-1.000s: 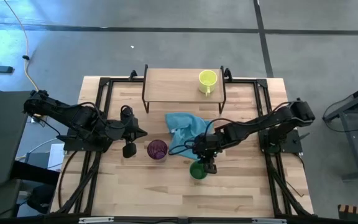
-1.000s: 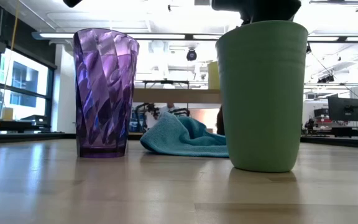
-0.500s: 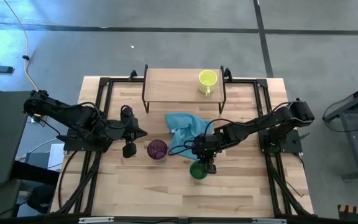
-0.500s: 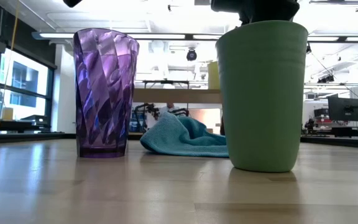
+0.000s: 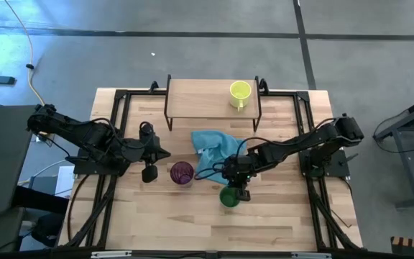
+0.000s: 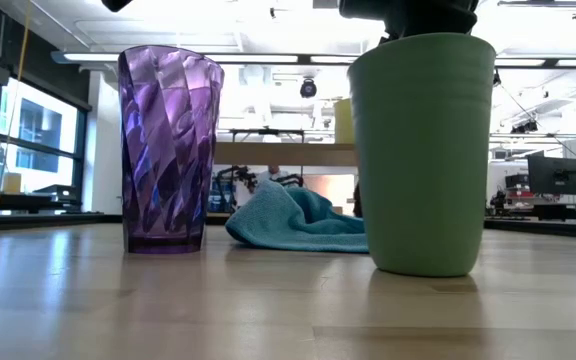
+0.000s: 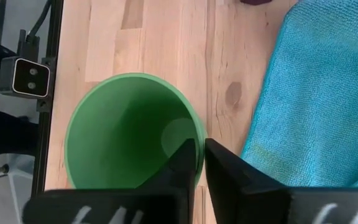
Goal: Stack small to large cups/mugs on shelf
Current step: Put the green cup on the shelf
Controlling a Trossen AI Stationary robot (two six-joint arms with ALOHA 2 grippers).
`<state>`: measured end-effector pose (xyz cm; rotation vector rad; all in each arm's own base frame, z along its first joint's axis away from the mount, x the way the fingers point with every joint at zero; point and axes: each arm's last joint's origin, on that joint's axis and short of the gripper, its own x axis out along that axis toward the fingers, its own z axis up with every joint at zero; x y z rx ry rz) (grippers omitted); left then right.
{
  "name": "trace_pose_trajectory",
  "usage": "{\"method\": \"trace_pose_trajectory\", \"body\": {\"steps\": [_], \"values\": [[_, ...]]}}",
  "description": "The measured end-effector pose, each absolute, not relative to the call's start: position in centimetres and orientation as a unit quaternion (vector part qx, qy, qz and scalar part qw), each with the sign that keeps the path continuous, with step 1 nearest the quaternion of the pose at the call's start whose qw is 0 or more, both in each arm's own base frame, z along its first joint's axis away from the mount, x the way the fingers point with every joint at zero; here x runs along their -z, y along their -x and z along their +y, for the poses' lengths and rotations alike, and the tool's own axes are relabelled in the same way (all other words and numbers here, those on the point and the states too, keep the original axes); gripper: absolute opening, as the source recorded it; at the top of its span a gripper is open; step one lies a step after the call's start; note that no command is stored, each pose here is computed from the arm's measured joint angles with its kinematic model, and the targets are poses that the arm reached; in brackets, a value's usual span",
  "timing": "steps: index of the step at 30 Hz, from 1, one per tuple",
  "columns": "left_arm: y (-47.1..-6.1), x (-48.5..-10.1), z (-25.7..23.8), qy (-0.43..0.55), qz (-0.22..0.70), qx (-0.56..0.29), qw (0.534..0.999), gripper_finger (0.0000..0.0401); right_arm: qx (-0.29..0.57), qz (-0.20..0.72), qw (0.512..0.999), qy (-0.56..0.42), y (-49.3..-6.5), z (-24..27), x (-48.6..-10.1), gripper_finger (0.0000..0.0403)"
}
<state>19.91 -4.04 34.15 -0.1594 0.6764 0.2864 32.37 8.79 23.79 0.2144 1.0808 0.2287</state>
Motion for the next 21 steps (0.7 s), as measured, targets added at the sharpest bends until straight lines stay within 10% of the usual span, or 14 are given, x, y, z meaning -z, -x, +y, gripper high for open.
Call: {"method": "trace_pose_trajectory", "body": {"steps": [21], "values": [[-19.91,-34.15,-4.05,0.078,0.330,-0.140,0.930,0.0001,-0.084,0.527,0.839,-0.104,-32.09,8.64,-23.61,0.0001]]}}
